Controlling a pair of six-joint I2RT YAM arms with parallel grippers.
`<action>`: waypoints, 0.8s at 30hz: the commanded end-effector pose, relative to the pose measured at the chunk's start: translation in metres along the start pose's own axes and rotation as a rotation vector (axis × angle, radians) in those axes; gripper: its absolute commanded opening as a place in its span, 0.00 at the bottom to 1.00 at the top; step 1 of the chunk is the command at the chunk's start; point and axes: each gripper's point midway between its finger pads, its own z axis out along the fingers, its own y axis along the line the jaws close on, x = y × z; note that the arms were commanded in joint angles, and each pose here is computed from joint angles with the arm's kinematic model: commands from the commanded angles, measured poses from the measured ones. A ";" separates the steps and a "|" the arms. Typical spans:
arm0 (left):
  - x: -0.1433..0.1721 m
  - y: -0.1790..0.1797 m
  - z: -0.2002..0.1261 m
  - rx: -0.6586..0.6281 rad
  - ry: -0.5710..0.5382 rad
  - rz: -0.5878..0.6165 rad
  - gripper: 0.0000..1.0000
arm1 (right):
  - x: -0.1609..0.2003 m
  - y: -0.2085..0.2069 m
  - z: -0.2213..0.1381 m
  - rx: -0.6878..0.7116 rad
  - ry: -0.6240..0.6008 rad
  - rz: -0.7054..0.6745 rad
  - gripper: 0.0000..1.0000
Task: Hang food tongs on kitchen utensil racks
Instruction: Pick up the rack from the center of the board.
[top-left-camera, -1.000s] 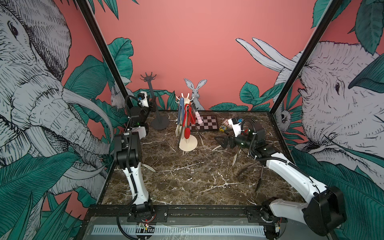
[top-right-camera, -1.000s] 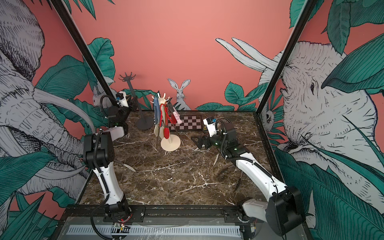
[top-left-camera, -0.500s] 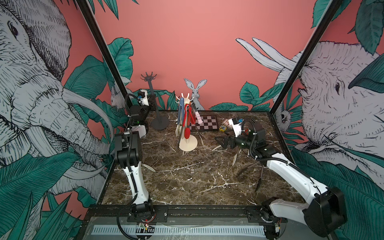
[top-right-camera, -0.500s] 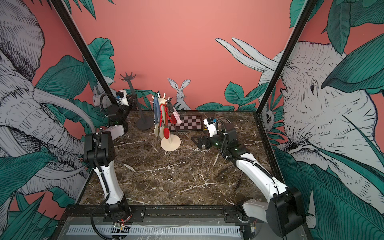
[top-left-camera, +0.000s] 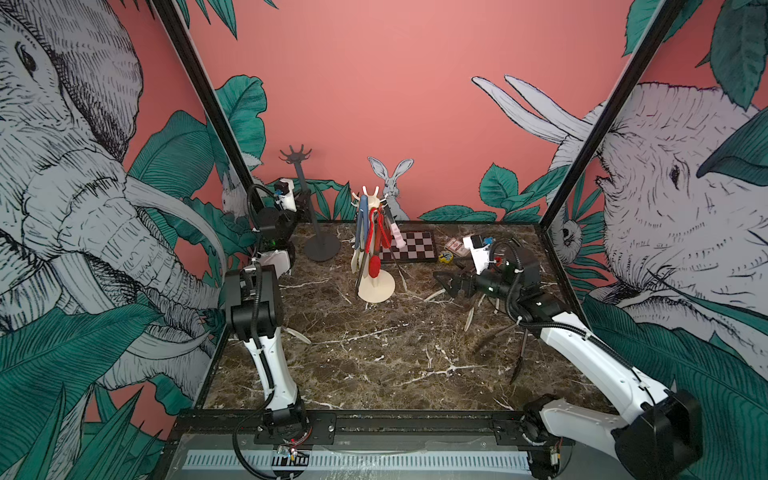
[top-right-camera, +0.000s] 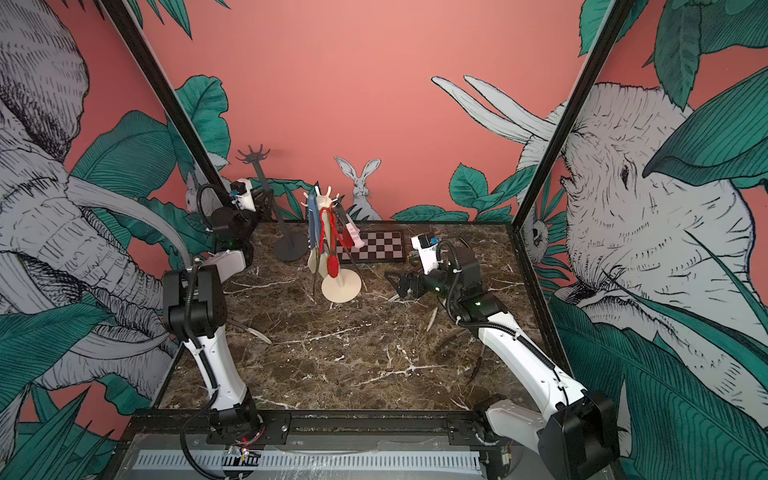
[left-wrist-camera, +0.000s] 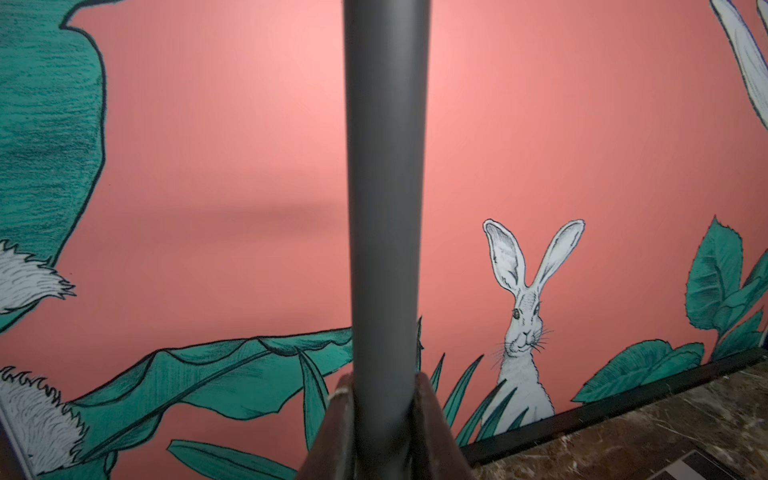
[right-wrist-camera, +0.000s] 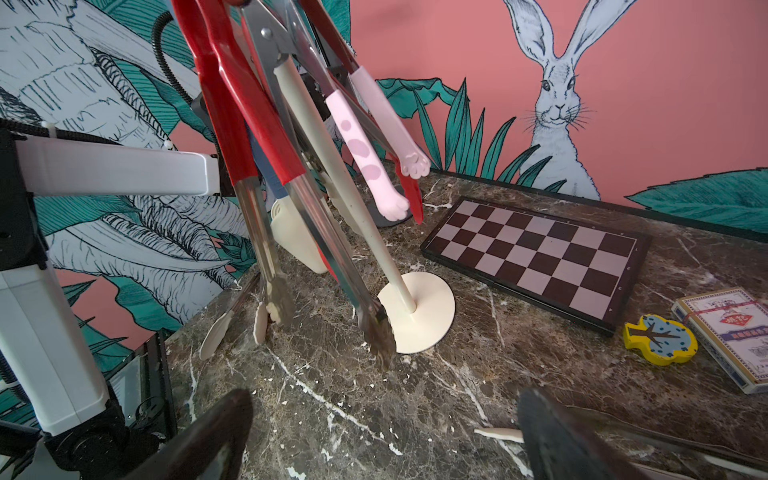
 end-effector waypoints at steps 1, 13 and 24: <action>-0.133 -0.028 -0.031 0.021 -0.246 0.156 0.00 | -0.006 0.003 -0.006 0.004 -0.037 -0.038 0.99; -0.166 -0.063 -0.101 -0.017 -0.195 0.201 0.00 | -0.013 0.007 -0.015 0.015 -0.067 -0.056 0.99; -0.187 -0.102 -0.177 -0.022 -0.214 0.172 0.00 | -0.015 0.005 -0.017 0.033 -0.073 -0.063 0.99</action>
